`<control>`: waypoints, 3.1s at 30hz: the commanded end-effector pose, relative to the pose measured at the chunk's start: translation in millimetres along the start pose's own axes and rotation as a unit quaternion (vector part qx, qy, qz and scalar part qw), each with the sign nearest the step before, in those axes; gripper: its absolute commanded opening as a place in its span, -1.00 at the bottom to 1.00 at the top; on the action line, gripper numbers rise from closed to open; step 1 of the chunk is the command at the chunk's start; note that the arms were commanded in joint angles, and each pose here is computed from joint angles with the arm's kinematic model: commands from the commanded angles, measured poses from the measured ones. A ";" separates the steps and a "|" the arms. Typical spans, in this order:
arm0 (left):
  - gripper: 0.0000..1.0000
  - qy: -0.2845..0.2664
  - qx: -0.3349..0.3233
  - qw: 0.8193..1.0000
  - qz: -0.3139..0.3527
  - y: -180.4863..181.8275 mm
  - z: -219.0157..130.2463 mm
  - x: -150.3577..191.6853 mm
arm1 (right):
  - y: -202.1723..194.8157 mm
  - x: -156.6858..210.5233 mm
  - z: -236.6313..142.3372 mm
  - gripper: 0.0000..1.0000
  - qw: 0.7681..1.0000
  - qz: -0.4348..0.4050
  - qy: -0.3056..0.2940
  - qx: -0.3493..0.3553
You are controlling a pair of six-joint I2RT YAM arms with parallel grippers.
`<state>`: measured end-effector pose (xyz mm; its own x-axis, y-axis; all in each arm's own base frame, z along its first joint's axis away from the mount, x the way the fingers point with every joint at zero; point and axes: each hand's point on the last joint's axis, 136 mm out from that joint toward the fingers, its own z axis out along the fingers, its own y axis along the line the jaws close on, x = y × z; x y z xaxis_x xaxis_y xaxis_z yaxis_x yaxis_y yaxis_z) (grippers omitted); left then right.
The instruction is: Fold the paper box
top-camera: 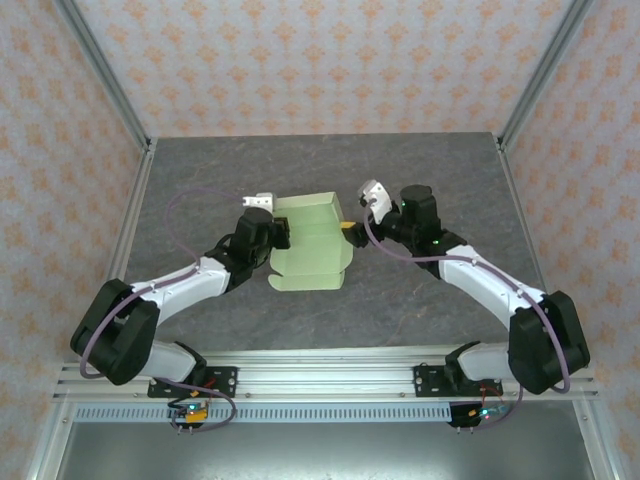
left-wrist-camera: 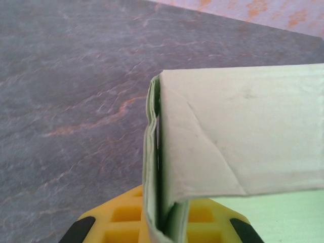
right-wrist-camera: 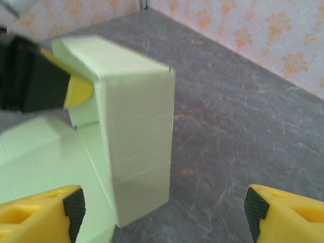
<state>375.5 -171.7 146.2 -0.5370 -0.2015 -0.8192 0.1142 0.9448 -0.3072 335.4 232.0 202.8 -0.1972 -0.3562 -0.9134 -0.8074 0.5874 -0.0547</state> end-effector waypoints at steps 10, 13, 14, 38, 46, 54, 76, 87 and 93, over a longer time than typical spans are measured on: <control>-1.00 -0.028 0.075 0.995 0.056 -34.6 -8.6 -27.3 | 32.5 15.7 0.7 0.71 0.984 -0.041 0.050 -0.165; -1.00 -0.028 0.080 0.995 0.055 -36.6 -10.3 -26.8 | 13.9 5.1 16.0 0.83 0.991 -0.019 0.028 -0.128; -1.00 -0.029 0.083 0.995 0.054 -37.1 -10.5 -26.0 | 11.0 2.1 18.7 0.81 0.992 -0.023 0.021 -0.124; -1.00 -0.023 0.073 0.995 0.062 -33.8 -5.0 -20.5 | 30.3 -12.1 8.7 0.36 0.979 -0.010 0.041 -0.199; -1.00 -0.016 0.065 0.996 0.061 -28.8 -3.6 -14.3 | 27.1 -33.5 8.3 0.40 0.980 0.014 0.023 -0.197; -1.00 -0.010 0.058 0.996 0.062 -27.0 -2.6 -11.1 | 29.6 -36.9 8.8 0.04 0.978 0.025 0.022 -0.205; -1.00 -0.016 0.055 0.995 0.077 -27.9 -5.6 -11.2 | 29.2 -47.1 12.5 0.25 0.979 0.028 0.015 -0.200; -1.00 -0.012 0.056 0.995 0.076 -26.7 -9.2 -7.4 | 36.2 -39.5 13.9 -0.30 0.975 0.026 0.033 -0.216; -1.00 -0.005 0.034 0.997 0.063 -19.5 -7.1 -6.7 | 38.0 -42.8 9.4 0.21 0.977 0.035 0.018 -0.210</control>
<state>371.4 -192.7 158.1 -0.5148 -0.0781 -0.8538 0.2671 0.9316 -0.2464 326.8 273.9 222.6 -0.3013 -0.3900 -0.8701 -0.9361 0.2946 0.1921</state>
